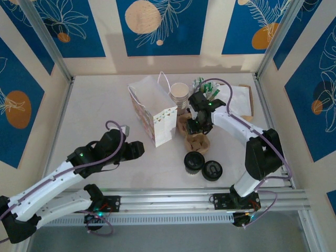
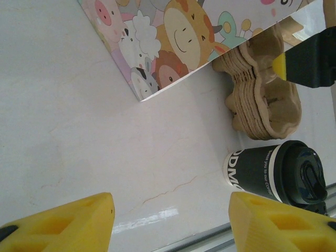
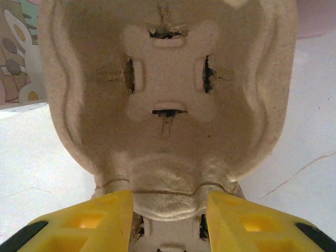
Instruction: Pack the takeout coffee
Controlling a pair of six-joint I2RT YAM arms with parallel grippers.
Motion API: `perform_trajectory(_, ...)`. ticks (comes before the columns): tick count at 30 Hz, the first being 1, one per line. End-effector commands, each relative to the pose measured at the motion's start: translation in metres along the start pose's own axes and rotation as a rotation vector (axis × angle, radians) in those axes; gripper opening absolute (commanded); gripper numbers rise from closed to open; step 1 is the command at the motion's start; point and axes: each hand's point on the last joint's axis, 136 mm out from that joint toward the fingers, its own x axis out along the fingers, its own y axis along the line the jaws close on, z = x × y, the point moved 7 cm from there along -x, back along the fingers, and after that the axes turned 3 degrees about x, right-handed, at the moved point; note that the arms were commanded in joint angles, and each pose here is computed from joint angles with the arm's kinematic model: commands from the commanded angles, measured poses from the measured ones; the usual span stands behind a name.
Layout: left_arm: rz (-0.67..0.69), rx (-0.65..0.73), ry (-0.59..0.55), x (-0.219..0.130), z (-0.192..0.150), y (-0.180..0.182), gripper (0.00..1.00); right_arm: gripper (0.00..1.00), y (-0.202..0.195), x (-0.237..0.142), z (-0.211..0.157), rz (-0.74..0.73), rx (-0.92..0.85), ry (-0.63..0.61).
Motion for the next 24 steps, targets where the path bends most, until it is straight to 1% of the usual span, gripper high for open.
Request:
perform_trajectory(1, 0.02, -0.026, -0.005, -0.002, -0.003, 0.006, 0.6, 0.43, 0.008, -0.005, 0.008, 0.03, -0.038, -0.012)
perform_trajectory(5, 0.027, -0.032, -0.001, -0.001, -0.004, 0.008, 0.6, 0.44, 0.008, -0.002, 0.009, 0.019, -0.037, 0.0)
perform_trajectory(9, 0.034, -0.038, -0.001, 0.001, -0.004, 0.009, 0.6, 0.48, 0.011, 0.001, 0.01, 0.009, -0.051, -0.003)
perform_trajectory(14, 0.04, -0.05, 0.003, 0.003, -0.007, 0.013, 0.6, 0.48, 0.013, 0.008, 0.011, -0.02, -0.062, 0.02)
perform_trajectory(21, 0.048, -0.054, 0.005, 0.005, -0.009, 0.015, 0.6, 0.49, 0.01, 0.005, 0.009, -0.067, -0.054, 0.01)
perform_trajectory(24, 0.045, -0.057, 0.005, 0.005, -0.009, 0.015, 0.6, 0.48, 0.01, 0.004, 0.007, -0.062, -0.045, 0.01)
